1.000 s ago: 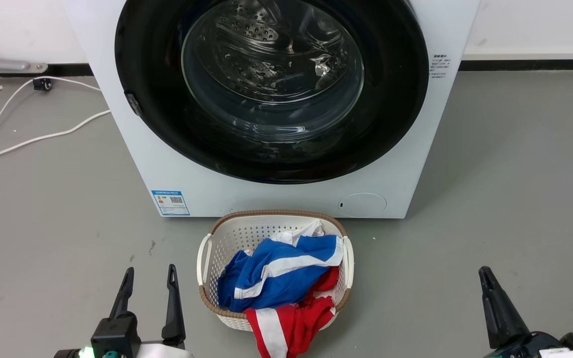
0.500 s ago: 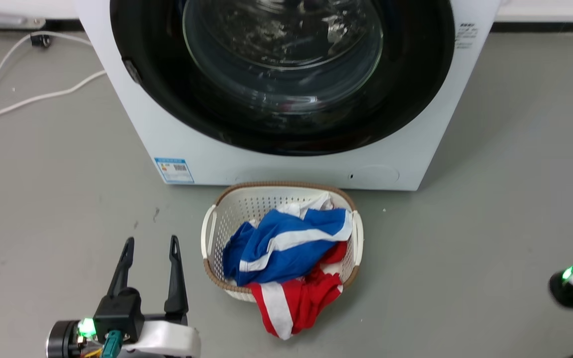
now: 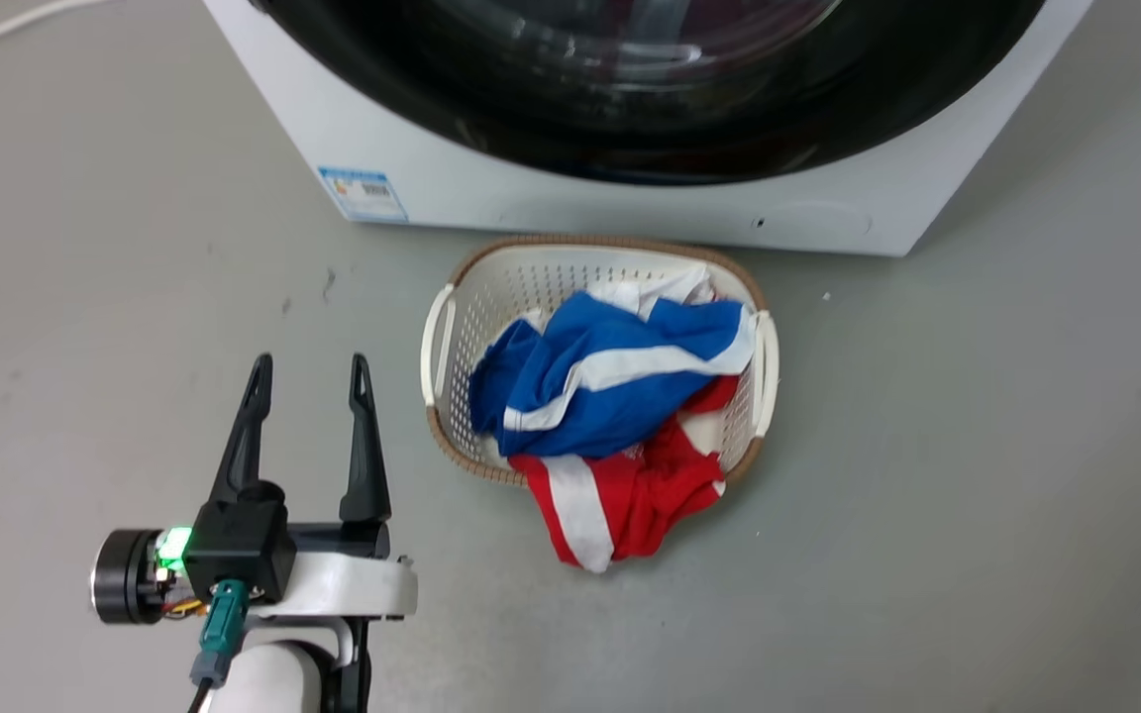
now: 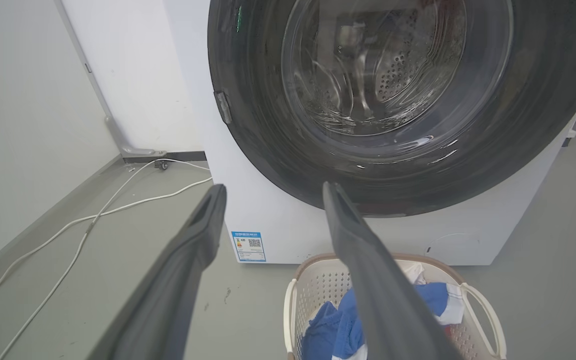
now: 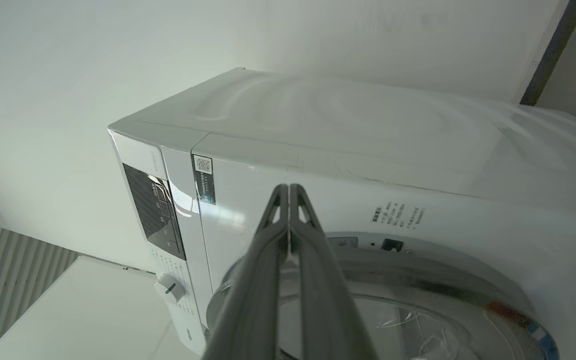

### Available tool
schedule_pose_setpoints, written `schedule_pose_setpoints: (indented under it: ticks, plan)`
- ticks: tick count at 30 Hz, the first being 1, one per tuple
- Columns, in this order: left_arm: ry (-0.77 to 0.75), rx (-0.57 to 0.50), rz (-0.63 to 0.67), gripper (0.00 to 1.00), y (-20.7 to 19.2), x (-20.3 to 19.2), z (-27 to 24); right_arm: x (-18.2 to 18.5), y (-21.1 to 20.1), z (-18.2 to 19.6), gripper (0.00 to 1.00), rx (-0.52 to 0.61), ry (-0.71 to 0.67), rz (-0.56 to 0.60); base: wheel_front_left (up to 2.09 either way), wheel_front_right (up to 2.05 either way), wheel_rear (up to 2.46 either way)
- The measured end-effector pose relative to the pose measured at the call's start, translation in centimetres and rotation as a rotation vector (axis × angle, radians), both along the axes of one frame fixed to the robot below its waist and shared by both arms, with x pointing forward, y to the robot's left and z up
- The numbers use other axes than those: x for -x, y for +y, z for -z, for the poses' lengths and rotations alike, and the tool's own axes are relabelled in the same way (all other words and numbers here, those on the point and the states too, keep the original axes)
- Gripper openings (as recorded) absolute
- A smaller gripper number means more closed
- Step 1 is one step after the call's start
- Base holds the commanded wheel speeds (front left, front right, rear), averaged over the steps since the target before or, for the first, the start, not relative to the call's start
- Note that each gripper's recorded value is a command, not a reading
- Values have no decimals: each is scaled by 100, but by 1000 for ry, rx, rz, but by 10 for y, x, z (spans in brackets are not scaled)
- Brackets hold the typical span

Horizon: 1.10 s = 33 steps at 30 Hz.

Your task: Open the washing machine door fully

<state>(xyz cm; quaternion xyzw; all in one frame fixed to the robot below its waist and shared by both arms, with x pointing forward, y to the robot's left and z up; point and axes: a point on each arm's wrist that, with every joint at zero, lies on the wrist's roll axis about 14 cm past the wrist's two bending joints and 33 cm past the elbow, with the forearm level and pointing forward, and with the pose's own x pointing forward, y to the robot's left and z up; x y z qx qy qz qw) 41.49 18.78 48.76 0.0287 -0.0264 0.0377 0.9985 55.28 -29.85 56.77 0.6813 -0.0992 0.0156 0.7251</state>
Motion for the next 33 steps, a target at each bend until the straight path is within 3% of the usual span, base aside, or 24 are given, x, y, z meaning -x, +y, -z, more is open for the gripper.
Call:
schedule_pose_setpoints:
  ticks: [8,16,23,33]
  plan:
    - [49,-2,-8,100,3,-21,25,-73,30,-4,0,133,3,-129,0,0,0]
    - [93,-1,-29,100,8,-27,43,-119,76,-2,0,252,13,-299,0,0,0]
    - [116,-3,-48,100,14,-28,53,-138,111,9,0,325,42,-427,0,0,0]
    - [117,2,-45,100,12,-33,55,-136,149,30,0,418,90,-560,0,0,0]
